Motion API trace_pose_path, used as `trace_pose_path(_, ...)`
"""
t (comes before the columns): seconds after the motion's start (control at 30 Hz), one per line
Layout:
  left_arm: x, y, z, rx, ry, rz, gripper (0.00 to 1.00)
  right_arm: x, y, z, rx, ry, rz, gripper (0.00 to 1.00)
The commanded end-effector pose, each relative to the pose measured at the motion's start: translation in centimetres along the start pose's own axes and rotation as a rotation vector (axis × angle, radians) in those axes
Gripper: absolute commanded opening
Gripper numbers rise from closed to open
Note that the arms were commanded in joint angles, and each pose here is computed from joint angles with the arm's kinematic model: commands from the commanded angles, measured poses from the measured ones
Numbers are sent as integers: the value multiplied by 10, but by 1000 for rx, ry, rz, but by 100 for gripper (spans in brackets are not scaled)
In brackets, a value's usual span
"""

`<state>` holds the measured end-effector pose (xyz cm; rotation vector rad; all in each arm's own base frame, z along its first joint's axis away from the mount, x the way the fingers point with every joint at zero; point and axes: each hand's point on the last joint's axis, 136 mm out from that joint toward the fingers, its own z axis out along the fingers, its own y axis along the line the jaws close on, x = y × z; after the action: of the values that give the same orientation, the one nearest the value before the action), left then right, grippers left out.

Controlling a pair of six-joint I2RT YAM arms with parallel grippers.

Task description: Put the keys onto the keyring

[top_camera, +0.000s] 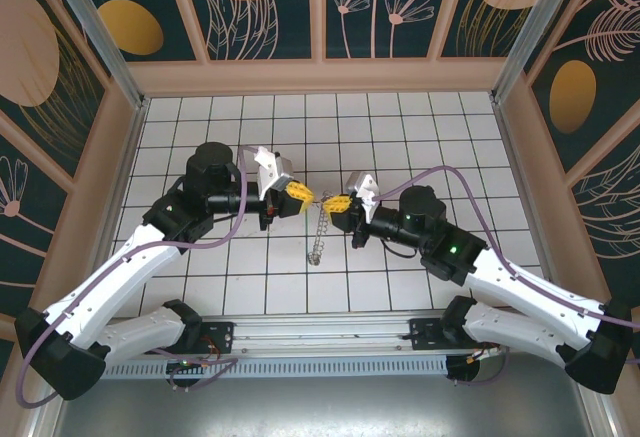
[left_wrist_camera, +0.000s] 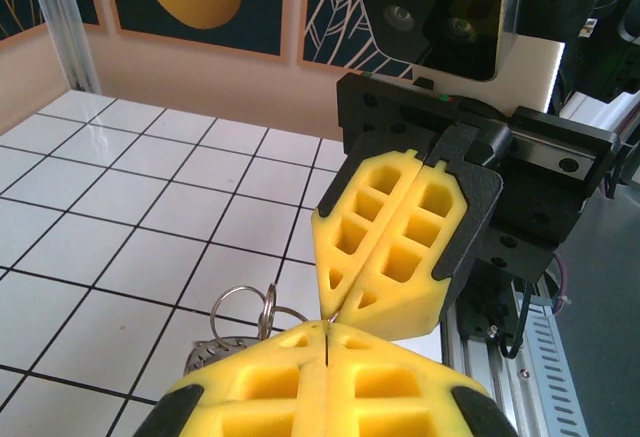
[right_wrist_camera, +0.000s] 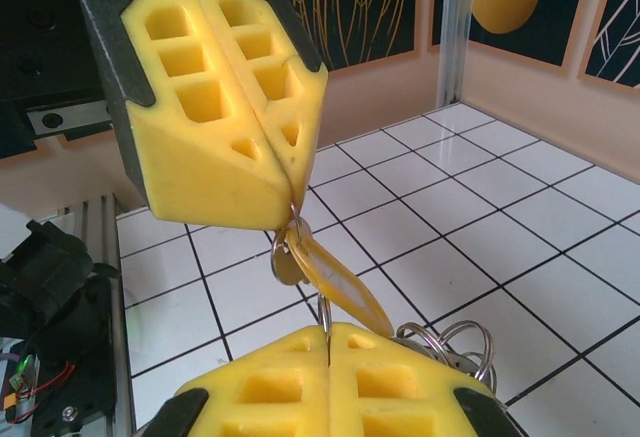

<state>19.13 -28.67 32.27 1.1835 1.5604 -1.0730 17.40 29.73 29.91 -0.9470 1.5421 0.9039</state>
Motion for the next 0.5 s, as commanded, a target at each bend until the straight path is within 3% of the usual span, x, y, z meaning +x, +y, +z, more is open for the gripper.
trace_pose_path(0.0, -13, -4, -7, -20, -21, 52, 0, -24, -7, -6, 43, -62, 1, 0)
trace_pose_path(0.47, -10, -7, -14, -42, -19, 52, 0, -24, -12, -5, 63, -76, 8, 0)
